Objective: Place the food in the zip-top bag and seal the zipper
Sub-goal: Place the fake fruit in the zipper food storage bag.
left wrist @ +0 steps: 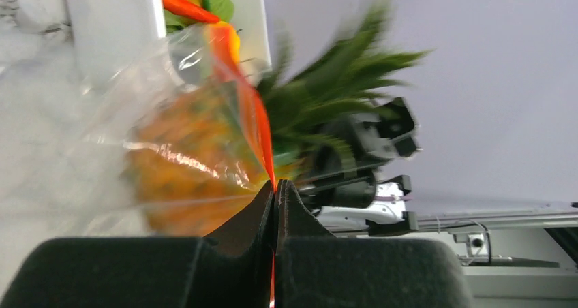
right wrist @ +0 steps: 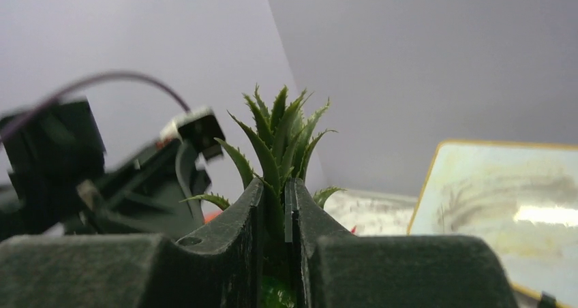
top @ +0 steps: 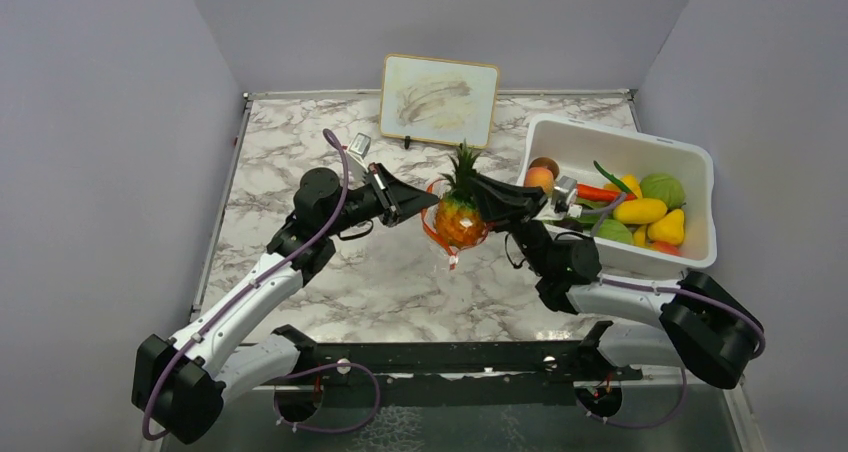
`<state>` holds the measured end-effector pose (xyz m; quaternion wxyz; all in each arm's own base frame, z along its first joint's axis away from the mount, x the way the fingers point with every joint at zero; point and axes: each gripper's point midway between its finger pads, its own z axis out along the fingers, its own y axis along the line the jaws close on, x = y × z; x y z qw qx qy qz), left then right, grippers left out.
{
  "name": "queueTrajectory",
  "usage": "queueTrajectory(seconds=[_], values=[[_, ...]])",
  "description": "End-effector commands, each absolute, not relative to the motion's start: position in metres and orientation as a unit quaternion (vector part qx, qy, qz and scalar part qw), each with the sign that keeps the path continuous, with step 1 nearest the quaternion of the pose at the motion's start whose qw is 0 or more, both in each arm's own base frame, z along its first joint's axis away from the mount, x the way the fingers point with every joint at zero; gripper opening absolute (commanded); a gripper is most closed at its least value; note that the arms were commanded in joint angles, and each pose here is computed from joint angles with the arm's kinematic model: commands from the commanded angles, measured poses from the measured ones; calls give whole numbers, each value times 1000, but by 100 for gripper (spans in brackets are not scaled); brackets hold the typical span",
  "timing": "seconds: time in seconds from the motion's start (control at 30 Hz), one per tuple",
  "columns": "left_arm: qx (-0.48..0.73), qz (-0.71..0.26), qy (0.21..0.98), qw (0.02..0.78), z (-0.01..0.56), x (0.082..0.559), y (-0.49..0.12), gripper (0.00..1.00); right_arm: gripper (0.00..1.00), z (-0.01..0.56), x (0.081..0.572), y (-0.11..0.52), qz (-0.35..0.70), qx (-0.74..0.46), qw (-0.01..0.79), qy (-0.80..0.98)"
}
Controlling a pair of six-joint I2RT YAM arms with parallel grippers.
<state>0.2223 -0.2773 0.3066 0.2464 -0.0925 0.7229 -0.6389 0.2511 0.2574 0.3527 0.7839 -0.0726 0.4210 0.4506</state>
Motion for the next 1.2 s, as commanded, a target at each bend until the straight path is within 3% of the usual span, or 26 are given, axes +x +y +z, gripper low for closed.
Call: queueTrajectory(seconds=[0.0, 0.23, 0.53, 0.73, 0.97, 1.17], values=[[-79, -688, 678, 246, 346, 213, -278, 0, 15, 373, 201, 239, 485, -110, 811, 308], [-90, -700, 667, 238, 351, 214, -277, 0, 16, 363, 184, 248, 479, -175, 804, 306], [-106, -689, 678, 234, 327, 216, -276, 0, 13, 429, 206, 198, 505, 13, 822, 263], [-134, -693, 671, 229, 323, 221, -273, 0, 11, 449, 202, 195, 544, 39, 805, 234], [-158, -741, 620, 205, 349, 216, -267, 0, 12, 387, 196, 220, 547, -23, 778, 307], [-160, -740, 613, 226, 353, 218, -262, 0, 20, 348, 174, 239, 561, -109, 733, 370]])
